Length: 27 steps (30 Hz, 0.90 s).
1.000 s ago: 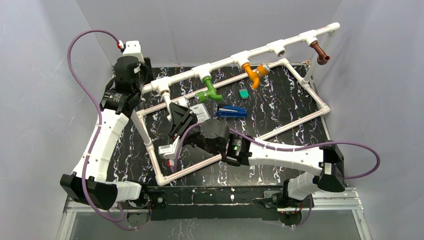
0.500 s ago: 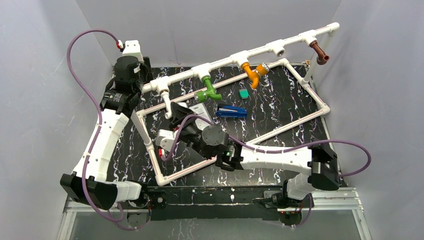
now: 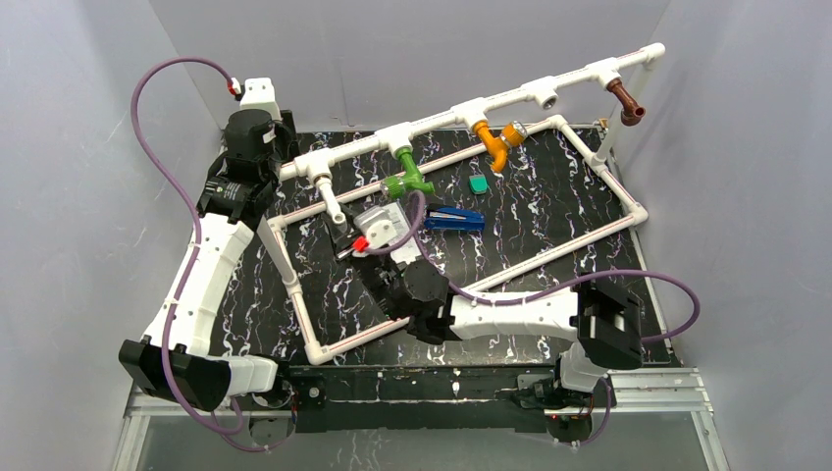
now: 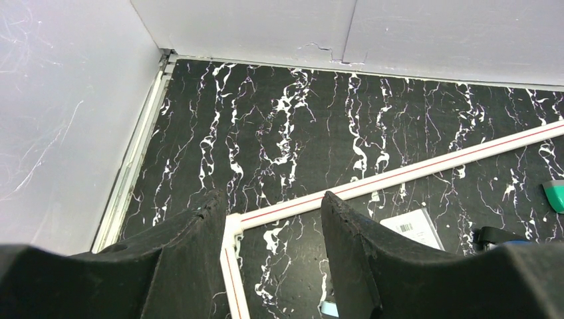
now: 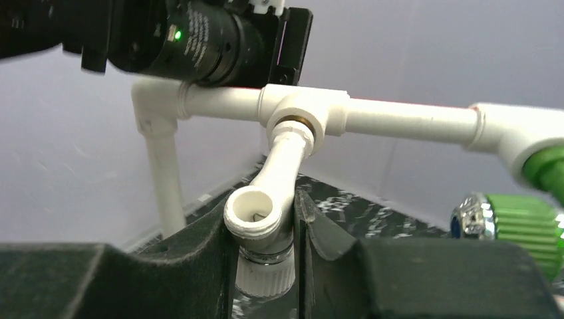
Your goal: Install the water faucets
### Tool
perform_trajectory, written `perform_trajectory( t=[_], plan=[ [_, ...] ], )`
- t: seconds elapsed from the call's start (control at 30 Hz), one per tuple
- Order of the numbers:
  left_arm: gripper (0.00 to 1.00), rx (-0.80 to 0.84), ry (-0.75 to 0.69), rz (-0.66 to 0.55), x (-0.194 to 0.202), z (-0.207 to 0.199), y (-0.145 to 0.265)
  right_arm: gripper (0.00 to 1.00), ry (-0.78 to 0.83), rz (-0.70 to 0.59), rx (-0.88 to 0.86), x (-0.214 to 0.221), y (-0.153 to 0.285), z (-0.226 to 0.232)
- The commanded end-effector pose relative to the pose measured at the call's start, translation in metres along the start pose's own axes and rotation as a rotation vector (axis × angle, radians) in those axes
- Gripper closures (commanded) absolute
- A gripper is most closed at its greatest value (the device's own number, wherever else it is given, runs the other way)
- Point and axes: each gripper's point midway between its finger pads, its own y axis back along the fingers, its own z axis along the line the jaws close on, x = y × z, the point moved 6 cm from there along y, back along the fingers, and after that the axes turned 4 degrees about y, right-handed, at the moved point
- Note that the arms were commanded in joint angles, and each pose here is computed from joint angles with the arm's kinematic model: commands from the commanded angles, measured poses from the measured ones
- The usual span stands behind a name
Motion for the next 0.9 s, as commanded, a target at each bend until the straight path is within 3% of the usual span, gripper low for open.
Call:
perform_trajectory(
  t=[0.0, 0.57, 0.87],
  plan=[
    [0.47, 0.075, -0.102, 0.349, 0.084, -0.016, -0.002, 0.99, -0.542, -0.093, 0.135, -0.013, -0.009, -0.003],
    [0.47, 0.081, -0.095, 0.342, 0.084, -0.017, 0.000, 0.99, -1.346, -0.143, 0.205, -0.033, -0.010, -0.003],
    [0.47, 0.082, -0.093, 0.343, 0.086, -0.016, 0.001, 0.99, -1.607, -0.171, 0.177, -0.042, -0.015, -0.005]
  ],
)
